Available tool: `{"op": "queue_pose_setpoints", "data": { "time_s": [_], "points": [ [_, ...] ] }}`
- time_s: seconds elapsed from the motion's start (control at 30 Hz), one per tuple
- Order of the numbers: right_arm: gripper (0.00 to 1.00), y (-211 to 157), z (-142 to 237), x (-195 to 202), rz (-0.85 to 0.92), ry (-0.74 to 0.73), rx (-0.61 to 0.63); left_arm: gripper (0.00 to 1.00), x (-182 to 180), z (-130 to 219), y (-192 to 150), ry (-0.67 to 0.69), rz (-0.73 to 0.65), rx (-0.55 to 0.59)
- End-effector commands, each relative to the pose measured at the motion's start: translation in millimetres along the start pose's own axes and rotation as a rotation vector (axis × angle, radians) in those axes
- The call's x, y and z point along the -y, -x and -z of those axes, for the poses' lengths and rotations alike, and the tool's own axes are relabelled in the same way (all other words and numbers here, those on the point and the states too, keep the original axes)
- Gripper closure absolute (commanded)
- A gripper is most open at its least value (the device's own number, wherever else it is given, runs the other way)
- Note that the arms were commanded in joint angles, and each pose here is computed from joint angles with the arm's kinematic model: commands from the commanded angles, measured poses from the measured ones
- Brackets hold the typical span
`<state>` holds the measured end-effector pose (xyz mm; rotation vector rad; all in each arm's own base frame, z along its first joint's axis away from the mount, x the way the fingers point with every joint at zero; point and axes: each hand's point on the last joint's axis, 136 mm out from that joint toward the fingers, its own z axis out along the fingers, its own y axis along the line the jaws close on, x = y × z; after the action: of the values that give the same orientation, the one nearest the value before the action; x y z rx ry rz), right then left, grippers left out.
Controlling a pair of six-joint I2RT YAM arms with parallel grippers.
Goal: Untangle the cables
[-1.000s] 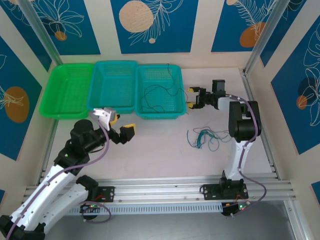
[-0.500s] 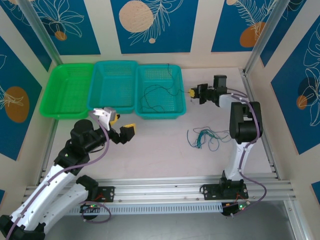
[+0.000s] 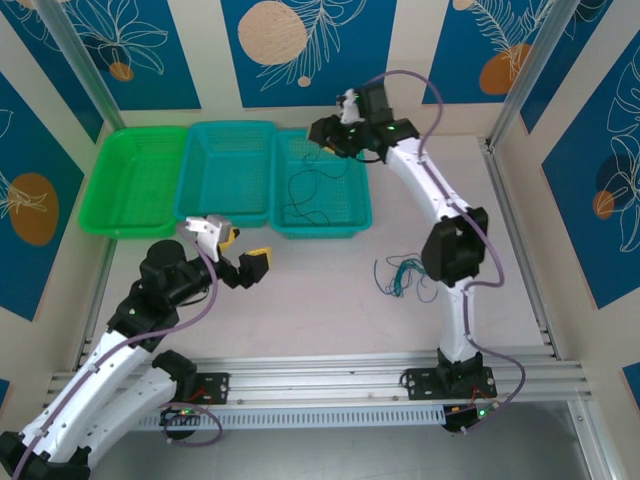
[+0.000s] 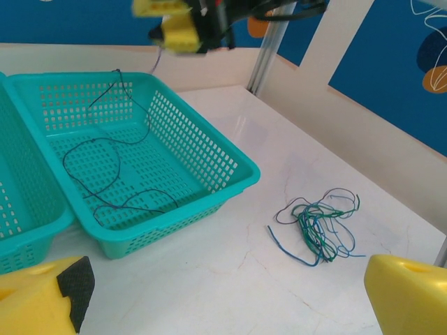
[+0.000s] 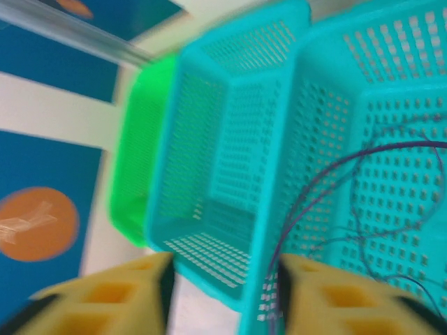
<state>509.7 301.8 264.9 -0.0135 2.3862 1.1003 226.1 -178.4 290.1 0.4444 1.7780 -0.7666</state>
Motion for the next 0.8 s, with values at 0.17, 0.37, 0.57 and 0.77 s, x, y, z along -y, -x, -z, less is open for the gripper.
{"op": "queue_pose_setpoints", "data": {
  "time_s": [0.17,0.37,0.57,0.77],
  "points": [
    [0.08,-17.4,83.8,36.7,0.028,-0.182,0.046,0.01,21.1,-9.1,-0.1,-0.128,0.032,-0.024],
    [0.12,-86.8,183.0,105.8,-0.22,-0.296,0.29,0.01,42.7,-15.4,3.0,-0.203,0.058,-0.023],
    [0.18,-193.1,239.1,204.9,-0.524,-0.56,0.314,0.01,76.3,-23.0,-6.0,-0.275,0.026,-0.038],
    [0.09,-251.7,217.9,241.5,-0.671,-0.641,0.109,0.01,124.2,-59.5,-40.5,-0.338,-0.017,-0.177]
  ]
}}
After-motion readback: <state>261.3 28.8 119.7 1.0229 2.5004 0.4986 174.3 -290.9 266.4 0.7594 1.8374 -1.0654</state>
